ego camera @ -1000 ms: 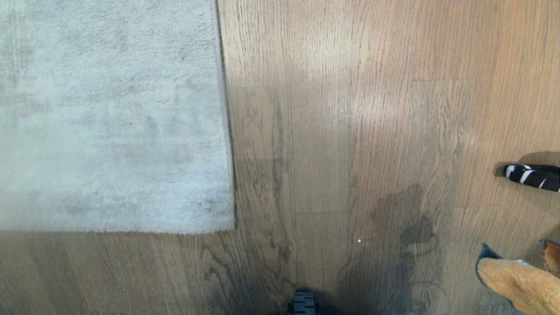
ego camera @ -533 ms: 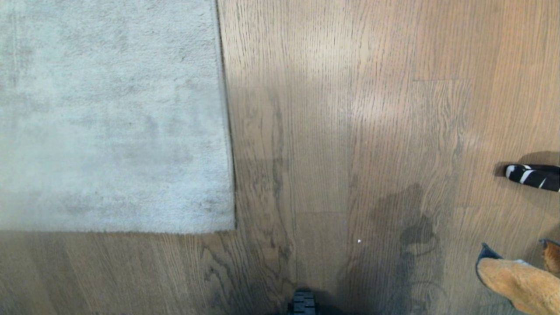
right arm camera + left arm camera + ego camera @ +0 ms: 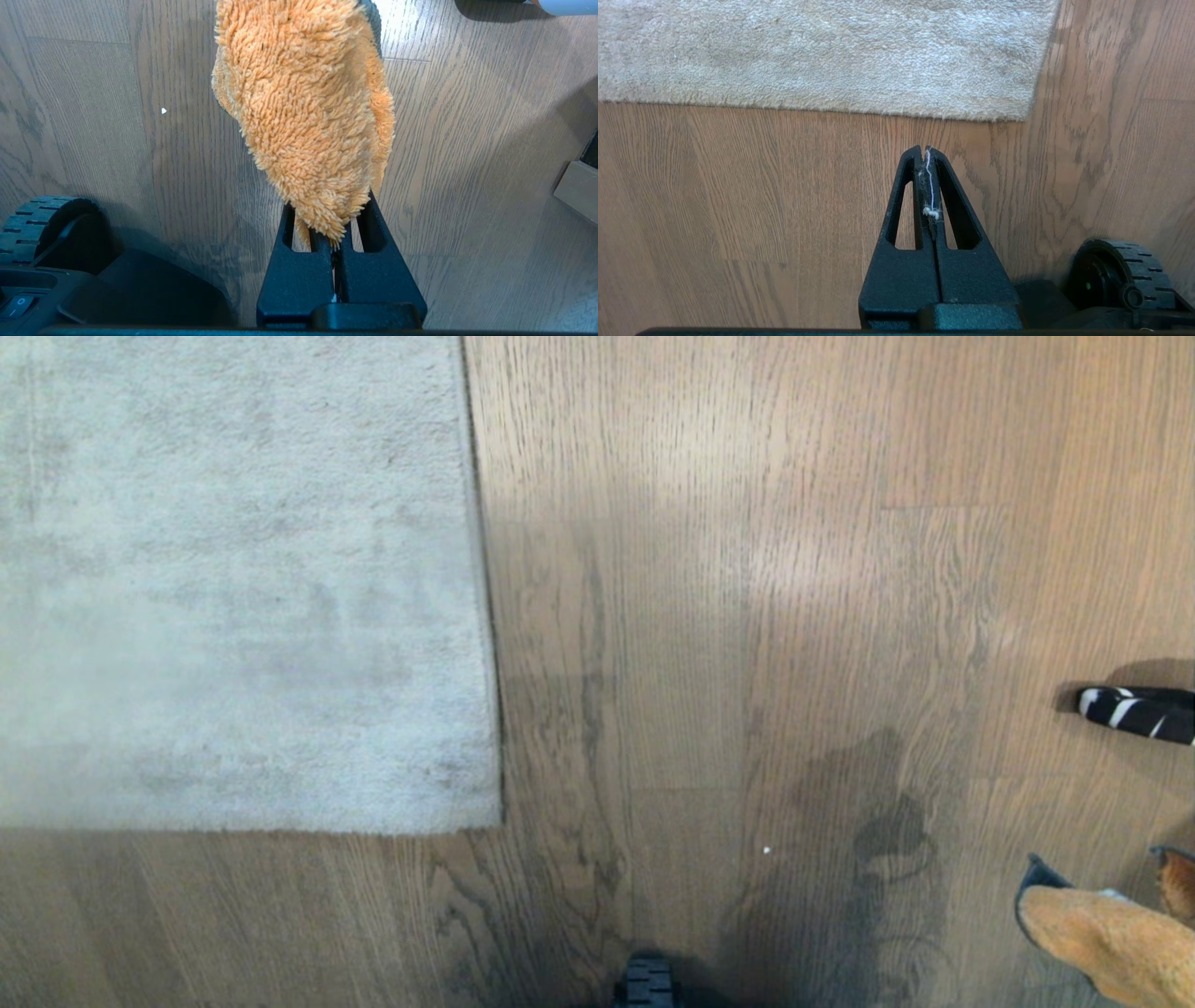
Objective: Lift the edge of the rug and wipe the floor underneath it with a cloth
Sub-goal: Lift up the carpet
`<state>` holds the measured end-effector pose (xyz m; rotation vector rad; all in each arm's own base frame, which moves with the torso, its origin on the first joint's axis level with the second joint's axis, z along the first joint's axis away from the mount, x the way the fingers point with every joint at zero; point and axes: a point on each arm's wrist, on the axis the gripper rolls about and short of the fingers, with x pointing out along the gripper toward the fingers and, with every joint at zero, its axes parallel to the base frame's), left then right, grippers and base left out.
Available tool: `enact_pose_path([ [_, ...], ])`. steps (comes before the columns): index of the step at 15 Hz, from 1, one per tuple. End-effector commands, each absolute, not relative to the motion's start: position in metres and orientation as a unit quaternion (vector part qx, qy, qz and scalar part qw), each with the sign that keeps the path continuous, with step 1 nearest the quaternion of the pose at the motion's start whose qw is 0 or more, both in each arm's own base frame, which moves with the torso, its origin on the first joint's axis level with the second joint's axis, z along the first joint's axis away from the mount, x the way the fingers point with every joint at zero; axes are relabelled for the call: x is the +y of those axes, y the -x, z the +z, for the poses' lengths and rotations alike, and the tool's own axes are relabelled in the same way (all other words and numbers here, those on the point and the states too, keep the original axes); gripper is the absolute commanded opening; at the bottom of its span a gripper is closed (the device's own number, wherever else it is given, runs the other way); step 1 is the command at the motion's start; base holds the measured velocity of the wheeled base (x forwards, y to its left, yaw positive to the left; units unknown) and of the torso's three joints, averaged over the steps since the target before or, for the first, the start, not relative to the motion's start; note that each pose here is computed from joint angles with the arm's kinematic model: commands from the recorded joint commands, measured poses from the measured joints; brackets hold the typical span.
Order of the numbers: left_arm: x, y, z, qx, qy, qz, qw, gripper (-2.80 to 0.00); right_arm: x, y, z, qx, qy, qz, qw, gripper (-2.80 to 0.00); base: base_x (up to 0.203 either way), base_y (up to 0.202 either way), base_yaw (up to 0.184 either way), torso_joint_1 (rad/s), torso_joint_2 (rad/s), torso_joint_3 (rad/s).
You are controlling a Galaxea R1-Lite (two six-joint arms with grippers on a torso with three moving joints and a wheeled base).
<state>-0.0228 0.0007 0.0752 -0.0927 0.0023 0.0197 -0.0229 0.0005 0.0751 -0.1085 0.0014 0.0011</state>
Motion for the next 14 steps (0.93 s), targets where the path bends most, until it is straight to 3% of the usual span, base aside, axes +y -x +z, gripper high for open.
enact_pose_path([
  [1, 0.0007, 0.0228, 0.0752, 0.001, 0.047, 0.01, 0.999, -2.8, 0.0005, 0.0228, 0.0752, 0.001, 0.054, 0.001, 0.999, -2.8, 0.0, 0.0, 0.0, 0.0, 0.0, 0.0],
  [14, 0.0007, 0.0228, 0.075, 0.002, 0.047, 0.01, 0.999, -2.8, 0.0005, 0.0228, 0.0752, 0.001, 0.054, 0.001, 0.999, -2.8, 0.0, 0.0, 0.0, 0.0, 0.0, 0.0],
])
